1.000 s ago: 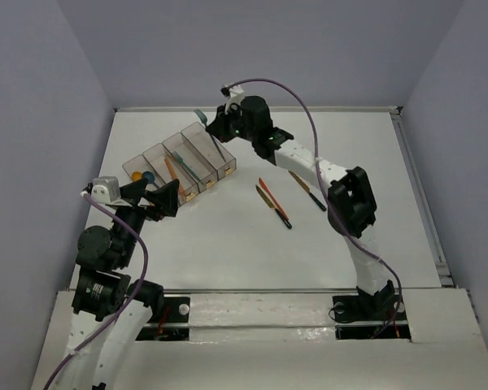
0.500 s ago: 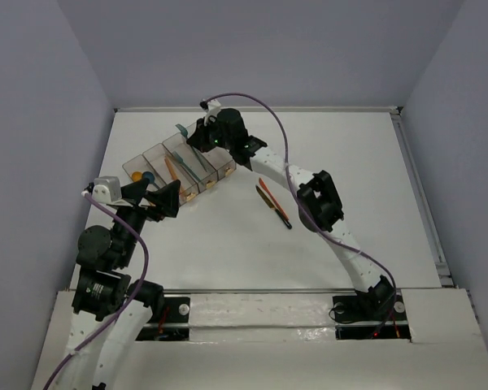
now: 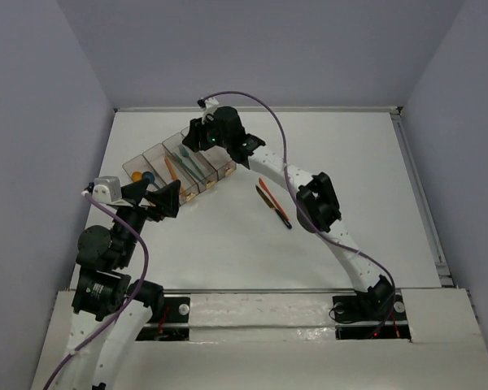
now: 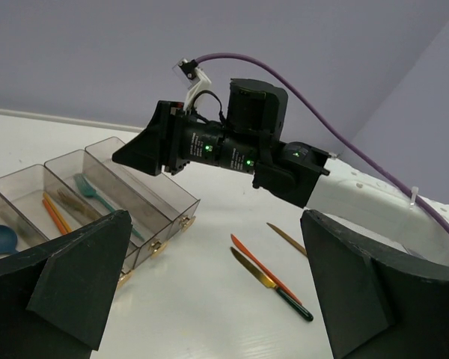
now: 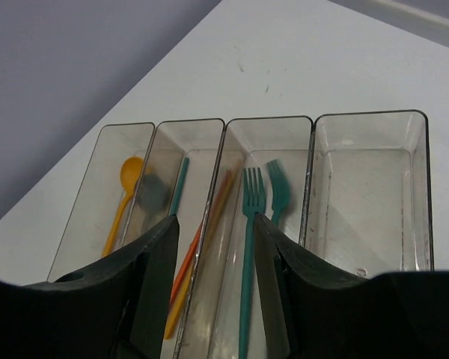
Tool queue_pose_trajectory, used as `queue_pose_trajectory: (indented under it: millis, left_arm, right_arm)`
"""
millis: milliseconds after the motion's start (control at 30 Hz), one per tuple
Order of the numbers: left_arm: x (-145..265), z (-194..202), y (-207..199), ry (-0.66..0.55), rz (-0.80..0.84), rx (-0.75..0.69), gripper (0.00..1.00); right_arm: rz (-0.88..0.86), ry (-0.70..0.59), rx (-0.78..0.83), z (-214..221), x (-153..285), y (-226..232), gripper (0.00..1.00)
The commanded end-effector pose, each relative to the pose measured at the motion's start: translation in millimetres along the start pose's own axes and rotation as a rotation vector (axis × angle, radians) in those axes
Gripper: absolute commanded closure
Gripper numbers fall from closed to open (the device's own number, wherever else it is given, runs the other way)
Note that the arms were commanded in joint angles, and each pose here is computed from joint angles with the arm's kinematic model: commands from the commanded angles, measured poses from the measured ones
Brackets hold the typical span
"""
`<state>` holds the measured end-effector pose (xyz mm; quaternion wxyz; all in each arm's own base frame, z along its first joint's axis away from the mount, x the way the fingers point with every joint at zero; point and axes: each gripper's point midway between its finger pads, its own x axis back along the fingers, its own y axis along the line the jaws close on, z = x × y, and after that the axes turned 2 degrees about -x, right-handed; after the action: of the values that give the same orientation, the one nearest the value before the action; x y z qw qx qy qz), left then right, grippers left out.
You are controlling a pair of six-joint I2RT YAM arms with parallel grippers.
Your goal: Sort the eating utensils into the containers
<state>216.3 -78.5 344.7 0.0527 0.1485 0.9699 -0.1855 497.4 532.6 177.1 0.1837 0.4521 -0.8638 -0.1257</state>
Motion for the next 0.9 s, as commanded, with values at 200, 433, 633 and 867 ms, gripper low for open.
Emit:
queue_pose_trajectory:
  millis: [200,433,633,867]
  left_arm:
    - [-3,-11,-4,-0.045,0.020,-0.006,0.01]
    - [1,-15,-8,-0.062,0.038,-0.005,0.01]
    - [3,-17,-10,-0.070,0.047,-0.005,0.01]
    - [9,-22,-10,-0.091,0.047,-0.005,0.01]
  right_arm:
    - [0.242,-0.098,0.084,-69,124,3,0.64]
    - [0.697,0.108,-0.253,49,292,-145,0.54]
    - [0.876,0.212,-0.358,104,371,-185,0.46]
    - [0.940,0.314,-0.373,130,391,-209,0.45]
